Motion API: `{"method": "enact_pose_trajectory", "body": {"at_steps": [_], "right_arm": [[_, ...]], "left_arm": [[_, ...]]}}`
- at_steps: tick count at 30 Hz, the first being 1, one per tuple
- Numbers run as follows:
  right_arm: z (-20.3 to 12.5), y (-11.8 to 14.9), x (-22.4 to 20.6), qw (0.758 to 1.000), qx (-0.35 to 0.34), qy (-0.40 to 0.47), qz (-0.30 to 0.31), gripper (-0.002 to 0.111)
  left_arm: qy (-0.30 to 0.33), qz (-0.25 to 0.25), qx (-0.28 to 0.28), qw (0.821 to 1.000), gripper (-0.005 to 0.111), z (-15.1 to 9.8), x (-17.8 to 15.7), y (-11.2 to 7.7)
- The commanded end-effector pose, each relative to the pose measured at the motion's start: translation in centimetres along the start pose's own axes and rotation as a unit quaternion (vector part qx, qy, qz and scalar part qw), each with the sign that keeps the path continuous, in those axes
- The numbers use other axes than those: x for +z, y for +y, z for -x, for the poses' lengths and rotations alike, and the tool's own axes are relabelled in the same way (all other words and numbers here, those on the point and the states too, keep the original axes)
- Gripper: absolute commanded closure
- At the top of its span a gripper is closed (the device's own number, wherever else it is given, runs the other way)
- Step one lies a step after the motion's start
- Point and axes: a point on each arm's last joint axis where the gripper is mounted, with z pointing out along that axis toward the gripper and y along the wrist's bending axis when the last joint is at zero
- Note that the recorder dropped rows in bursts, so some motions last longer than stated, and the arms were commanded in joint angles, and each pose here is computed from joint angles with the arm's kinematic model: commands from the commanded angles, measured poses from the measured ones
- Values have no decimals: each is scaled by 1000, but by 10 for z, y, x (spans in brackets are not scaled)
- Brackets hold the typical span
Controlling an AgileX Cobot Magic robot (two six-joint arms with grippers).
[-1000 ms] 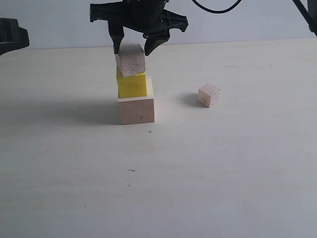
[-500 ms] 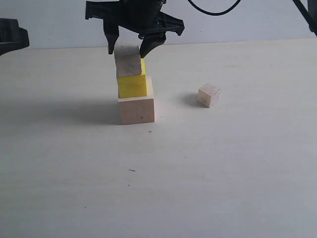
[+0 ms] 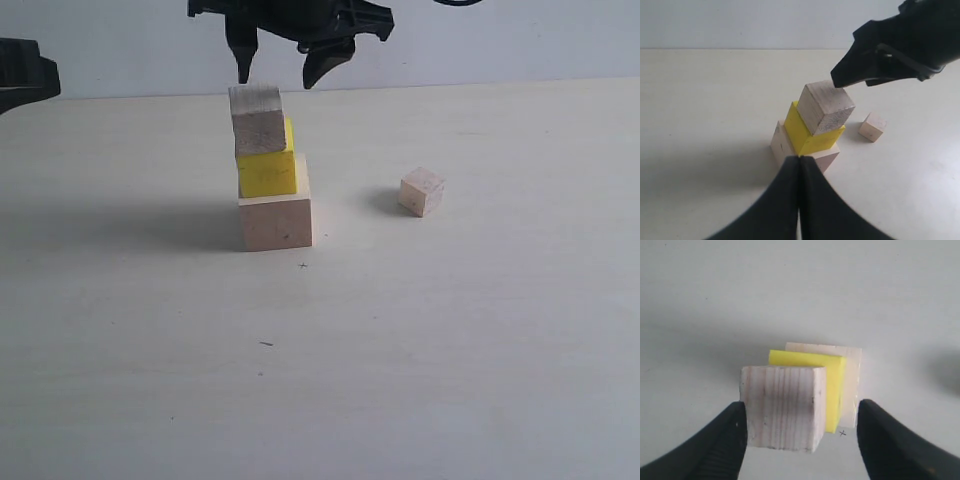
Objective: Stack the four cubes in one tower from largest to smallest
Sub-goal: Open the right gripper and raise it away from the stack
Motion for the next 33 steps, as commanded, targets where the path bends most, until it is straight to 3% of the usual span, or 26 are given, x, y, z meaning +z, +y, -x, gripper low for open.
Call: {"method": "enact_pose_trajectory", "body": {"at_steps": [1, 8, 14, 25, 33], "right_arm": [[3, 2, -33, 999, -8, -38, 10, 55], [4, -2, -72, 992, -92, -86, -7, 108], [13, -24, -104, 973, -129, -158, -111, 108], [33, -94, -121, 977, -112, -142, -112, 108], [-26, -146, -78, 981, -130, -22, -139, 108]], "left_arm": [[21, 3, -1, 1000, 107, -5, 10, 0], [18, 2, -1, 1000, 107, -5, 12, 0], [15, 2, -1, 1000, 107, -4, 12, 0], [22, 9, 14, 1000, 107, -6, 12, 1], [19, 13, 25, 999, 107, -5, 12, 2]]}}
